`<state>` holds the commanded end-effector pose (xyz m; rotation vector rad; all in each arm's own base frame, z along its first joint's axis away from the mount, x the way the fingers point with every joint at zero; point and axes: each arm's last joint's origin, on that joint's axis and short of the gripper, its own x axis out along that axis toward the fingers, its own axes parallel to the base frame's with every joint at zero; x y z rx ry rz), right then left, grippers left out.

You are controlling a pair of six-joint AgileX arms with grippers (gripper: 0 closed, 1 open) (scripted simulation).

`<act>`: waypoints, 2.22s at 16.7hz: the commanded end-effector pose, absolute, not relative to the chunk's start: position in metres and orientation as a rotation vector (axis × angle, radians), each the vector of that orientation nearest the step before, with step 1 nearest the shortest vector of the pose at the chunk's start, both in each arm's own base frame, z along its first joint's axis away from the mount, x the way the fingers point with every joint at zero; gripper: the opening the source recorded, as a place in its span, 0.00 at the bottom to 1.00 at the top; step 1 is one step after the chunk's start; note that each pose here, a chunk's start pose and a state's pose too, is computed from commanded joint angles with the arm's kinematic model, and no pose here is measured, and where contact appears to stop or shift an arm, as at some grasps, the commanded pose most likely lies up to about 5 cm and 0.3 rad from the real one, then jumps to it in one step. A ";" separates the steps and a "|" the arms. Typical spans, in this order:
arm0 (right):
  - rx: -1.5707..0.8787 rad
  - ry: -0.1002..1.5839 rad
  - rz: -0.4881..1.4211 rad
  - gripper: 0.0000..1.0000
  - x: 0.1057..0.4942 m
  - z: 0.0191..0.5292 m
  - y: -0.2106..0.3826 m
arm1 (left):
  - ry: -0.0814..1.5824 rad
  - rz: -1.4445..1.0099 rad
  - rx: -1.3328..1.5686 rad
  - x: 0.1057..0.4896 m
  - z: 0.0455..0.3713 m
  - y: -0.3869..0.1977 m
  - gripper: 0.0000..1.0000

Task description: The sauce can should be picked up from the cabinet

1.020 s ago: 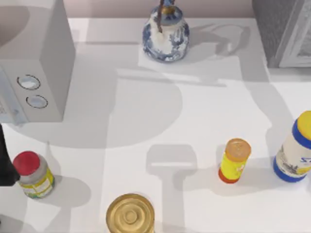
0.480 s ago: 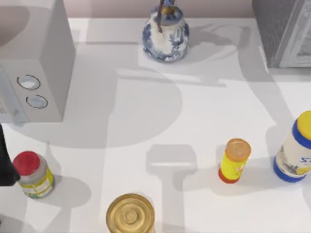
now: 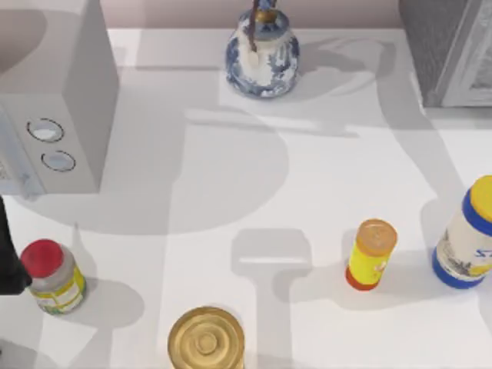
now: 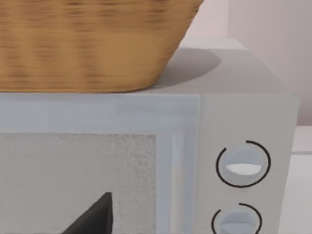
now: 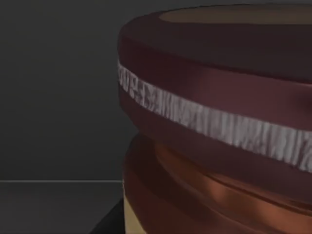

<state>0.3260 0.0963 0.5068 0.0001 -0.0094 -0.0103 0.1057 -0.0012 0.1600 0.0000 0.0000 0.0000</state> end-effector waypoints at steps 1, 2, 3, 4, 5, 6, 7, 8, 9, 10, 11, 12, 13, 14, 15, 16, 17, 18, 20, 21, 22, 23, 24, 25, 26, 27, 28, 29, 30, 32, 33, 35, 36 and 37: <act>0.000 -0.009 -0.010 0.25 0.326 0.507 0.096 | 0.000 0.000 0.000 0.106 0.160 -0.001 1.00; 0.000 -0.009 -0.010 0.17 0.326 0.507 0.096 | 0.000 0.000 0.000 0.106 0.160 -0.001 1.00; 0.000 -0.009 -0.010 0.10 0.326 0.507 0.096 | 0.000 0.000 0.000 0.106 0.160 -0.001 1.00; 0.000 -0.009 -0.010 0.02 0.326 0.507 0.096 | 0.000 0.000 0.000 0.106 0.160 -0.001 1.00; 0.000 -0.009 -0.010 0.00 0.326 0.507 0.096 | 0.000 0.000 0.000 0.106 0.160 -0.001 1.00; 0.000 -0.009 -0.010 0.00 0.326 0.507 0.096 | 0.000 0.000 0.000 0.106 0.160 -0.001 1.00; 0.000 -0.009 -0.010 0.00 0.326 0.507 0.096 | 0.000 0.000 0.000 0.106 0.160 -0.001 1.00; 0.000 -0.009 -0.010 0.00 0.326 0.507 0.096 | 0.000 0.000 0.000 0.106 0.160 -0.001 1.00; 0.000 -0.009 -0.010 0.00 0.326 0.507 0.096 | 0.000 0.000 0.000 0.106 0.160 -0.001 1.00; 0.000 -0.009 -0.010 0.00 0.326 0.507 0.096 | 0.000 0.000 0.000 0.106 0.160 -0.001 1.00; 0.000 -0.009 -0.010 0.00 0.326 0.507 0.096 | 0.000 0.000 0.000 0.106 0.160 -0.001 1.00; 0.000 -0.009 -0.010 0.00 0.326 0.507 0.096 | 0.000 0.000 0.000 0.106 0.160 -0.001 1.00; 0.002 -0.009 -0.009 0.00 0.326 0.507 0.097 | 0.000 0.000 0.000 0.106 0.160 -0.001 1.00; 0.002 -0.010 -0.009 0.00 0.324 0.508 0.097 | 0.000 0.000 0.000 0.106 0.160 -0.001 1.00; 0.003 -0.012 -0.009 0.00 0.318 0.511 0.100 | 0.000 0.000 0.000 0.106 0.160 -0.001 1.00; 0.005 -0.015 -0.009 0.00 0.308 0.517 0.103 | 0.000 0.000 0.000 0.106 0.160 -0.001 1.00; 0.006 -0.016 -0.008 0.00 0.293 0.524 0.108 | 0.000 0.000 0.000 0.106 0.160 -0.001 1.00; 0.006 -0.013 -0.006 0.00 0.274 0.531 0.113 | 0.000 0.000 0.000 0.106 0.160 -0.001 1.00; -0.002 0.001 -0.004 0.00 0.231 0.545 0.117 | 0.000 0.000 0.000 0.106 0.160 -0.001 1.00; -0.005 0.003 -0.006 0.00 0.207 0.552 0.115 | 0.000 0.000 0.000 0.106 0.160 -0.001 1.00; -0.004 0.000 -0.008 0.00 0.185 0.558 0.111 | 0.000 0.000 0.000 0.106 0.160 -0.001 1.00; -0.001 -0.005 -0.008 0.00 0.167 0.563 0.106 | 0.000 0.000 0.000 0.106 0.160 -0.001 1.00; 0.001 -0.008 -0.009 0.00 0.154 0.565 0.102 | 0.000 0.000 0.000 0.106 0.160 -0.001 1.00; 0.002 -0.009 -0.009 0.00 0.148 0.566 0.099 | 0.000 0.000 0.000 0.106 0.160 -0.001 1.00; 0.002 -0.009 -0.009 0.00 0.146 0.567 0.099 | 0.000 0.000 0.000 0.106 0.160 -0.001 1.00; 0.002 -0.009 -0.009 0.00 0.146 0.567 0.099 | 0.000 0.000 0.000 0.106 0.160 -0.001 1.00; 0.002 -0.009 -0.009 0.00 0.146 0.567 0.099 | 0.000 0.000 0.000 0.106 0.160 -0.001 1.00; 0.004 -0.010 -0.011 0.00 0.147 0.567 0.098 | 0.000 0.000 0.000 0.106 0.160 -0.001 1.00; 0.004 -0.010 -0.011 0.00 0.147 0.567 0.098 | 0.000 0.000 0.000 0.106 0.160 -0.001 1.00; -0.001 -0.006 -0.010 0.00 0.147 0.563 0.096 | 0.000 0.000 0.000 0.106 0.160 -0.001 1.00; -0.006 -0.002 -0.009 0.00 0.147 0.559 0.094 | 0.000 0.000 0.000 0.106 0.160 -0.001 1.00; -0.018 0.010 -0.008 0.00 0.146 0.547 0.088 | 0.000 0.000 0.000 0.106 0.160 -0.001 1.00; -0.024 0.017 -0.007 0.00 0.146 0.538 0.084 | 0.000 0.000 0.000 0.106 0.160 -0.001 1.00; -0.029 0.024 -0.006 0.00 0.145 0.528 0.080 | 0.000 0.000 0.000 0.106 0.160 -0.001 1.00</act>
